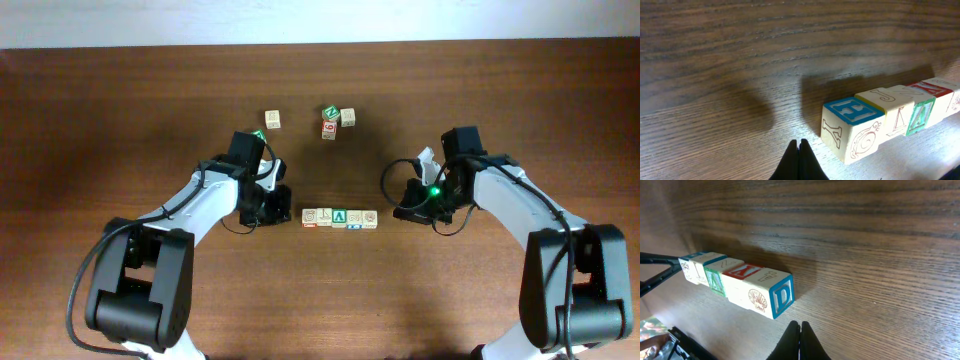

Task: Rotate 5 blocks
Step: 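Squeeze the row between left and right grippers from both ends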

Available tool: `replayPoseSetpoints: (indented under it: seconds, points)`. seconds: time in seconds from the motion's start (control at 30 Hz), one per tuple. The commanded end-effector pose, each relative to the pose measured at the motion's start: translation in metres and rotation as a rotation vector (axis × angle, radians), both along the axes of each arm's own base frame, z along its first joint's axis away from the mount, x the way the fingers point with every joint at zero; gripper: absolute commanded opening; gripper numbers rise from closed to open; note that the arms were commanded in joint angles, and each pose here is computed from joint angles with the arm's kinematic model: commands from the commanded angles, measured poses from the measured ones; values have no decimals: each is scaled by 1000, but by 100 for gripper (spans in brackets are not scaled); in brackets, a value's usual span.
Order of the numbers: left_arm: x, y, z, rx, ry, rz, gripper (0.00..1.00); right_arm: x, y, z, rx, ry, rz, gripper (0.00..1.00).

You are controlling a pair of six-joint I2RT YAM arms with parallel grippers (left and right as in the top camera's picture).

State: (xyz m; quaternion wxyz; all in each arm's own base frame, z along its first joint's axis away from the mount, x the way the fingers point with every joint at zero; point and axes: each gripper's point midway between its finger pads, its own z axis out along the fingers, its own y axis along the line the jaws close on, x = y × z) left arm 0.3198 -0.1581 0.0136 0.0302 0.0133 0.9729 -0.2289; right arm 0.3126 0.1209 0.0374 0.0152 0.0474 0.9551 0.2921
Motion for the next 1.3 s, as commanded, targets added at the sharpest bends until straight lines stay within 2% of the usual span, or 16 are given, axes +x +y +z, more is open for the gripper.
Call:
replayPoseSetpoints:
  seconds: [0.0,1.13,1.27]
  points:
    - [-4,-2,-4,-12,12,-17,0,-2,1,-5,-12,15,-10,4]
    - [-4,-2,-4,-14,10,-18,0,10,4,-16,-56,-22,-13,5]
    - [-6,-10,1,-69,21,-28,0,10,4,-16,-56,-22,-13,5]
